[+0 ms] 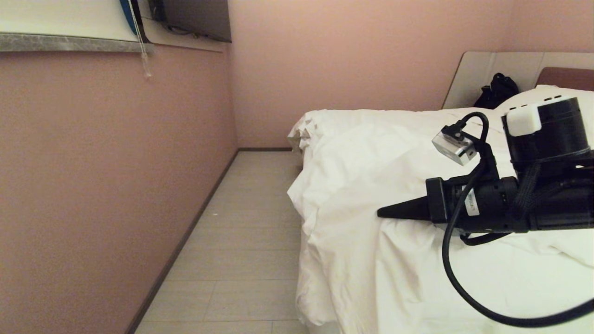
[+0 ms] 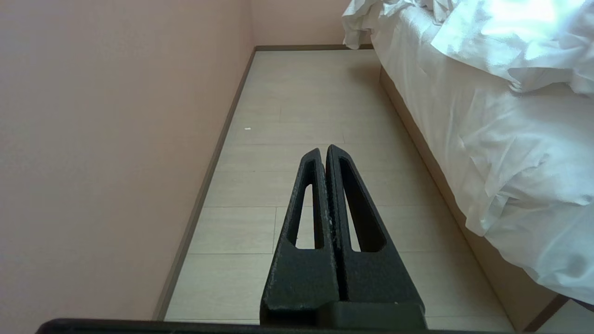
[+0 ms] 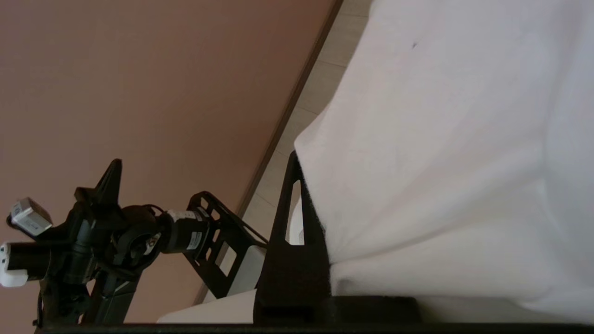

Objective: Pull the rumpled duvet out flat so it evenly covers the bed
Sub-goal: Flatten the corners of the folded blanket

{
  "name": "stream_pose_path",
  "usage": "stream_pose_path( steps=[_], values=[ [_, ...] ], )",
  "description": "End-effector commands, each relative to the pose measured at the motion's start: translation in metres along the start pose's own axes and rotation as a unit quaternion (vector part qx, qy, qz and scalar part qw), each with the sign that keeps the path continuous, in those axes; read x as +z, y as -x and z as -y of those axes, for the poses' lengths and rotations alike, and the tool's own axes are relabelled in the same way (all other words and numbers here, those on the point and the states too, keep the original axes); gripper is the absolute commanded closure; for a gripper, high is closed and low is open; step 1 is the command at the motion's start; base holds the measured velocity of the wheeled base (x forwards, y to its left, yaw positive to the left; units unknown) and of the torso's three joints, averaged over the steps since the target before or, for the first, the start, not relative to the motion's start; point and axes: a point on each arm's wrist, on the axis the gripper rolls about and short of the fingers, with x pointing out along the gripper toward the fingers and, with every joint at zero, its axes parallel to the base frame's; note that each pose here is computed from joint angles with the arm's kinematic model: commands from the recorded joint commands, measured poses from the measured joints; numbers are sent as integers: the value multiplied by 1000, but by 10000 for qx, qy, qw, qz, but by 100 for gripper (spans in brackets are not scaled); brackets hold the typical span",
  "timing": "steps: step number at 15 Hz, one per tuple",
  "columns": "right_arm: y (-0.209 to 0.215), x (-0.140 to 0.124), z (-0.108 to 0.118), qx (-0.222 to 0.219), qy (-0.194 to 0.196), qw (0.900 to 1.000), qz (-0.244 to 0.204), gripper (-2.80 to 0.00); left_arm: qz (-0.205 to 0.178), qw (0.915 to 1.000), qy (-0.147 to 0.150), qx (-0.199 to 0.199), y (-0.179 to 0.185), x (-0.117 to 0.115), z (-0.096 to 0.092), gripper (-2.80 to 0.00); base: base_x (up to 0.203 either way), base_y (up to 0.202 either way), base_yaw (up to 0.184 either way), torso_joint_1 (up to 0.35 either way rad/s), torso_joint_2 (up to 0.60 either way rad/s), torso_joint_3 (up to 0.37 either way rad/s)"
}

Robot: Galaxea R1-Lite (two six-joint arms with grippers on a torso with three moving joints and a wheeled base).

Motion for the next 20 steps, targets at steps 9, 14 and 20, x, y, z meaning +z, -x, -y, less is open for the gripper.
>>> stream_pose_path(
  steps=[9,14,20],
  values=[
    [-9,-21,-30,-72,105,9998,-166,0,0,10000,0,2,0,0,0,0,0,0,0,0,0,0],
    [-28,-29,-35,-519,49,9985,-138,0,0,10000,0,2,0,0,0,0,0,0,0,0,0,0],
    [-49,-29,-72,-664,160,9974,245,0,0,10000,0,2,0,0,0,0,0,0,0,0,0,0]
  ],
)
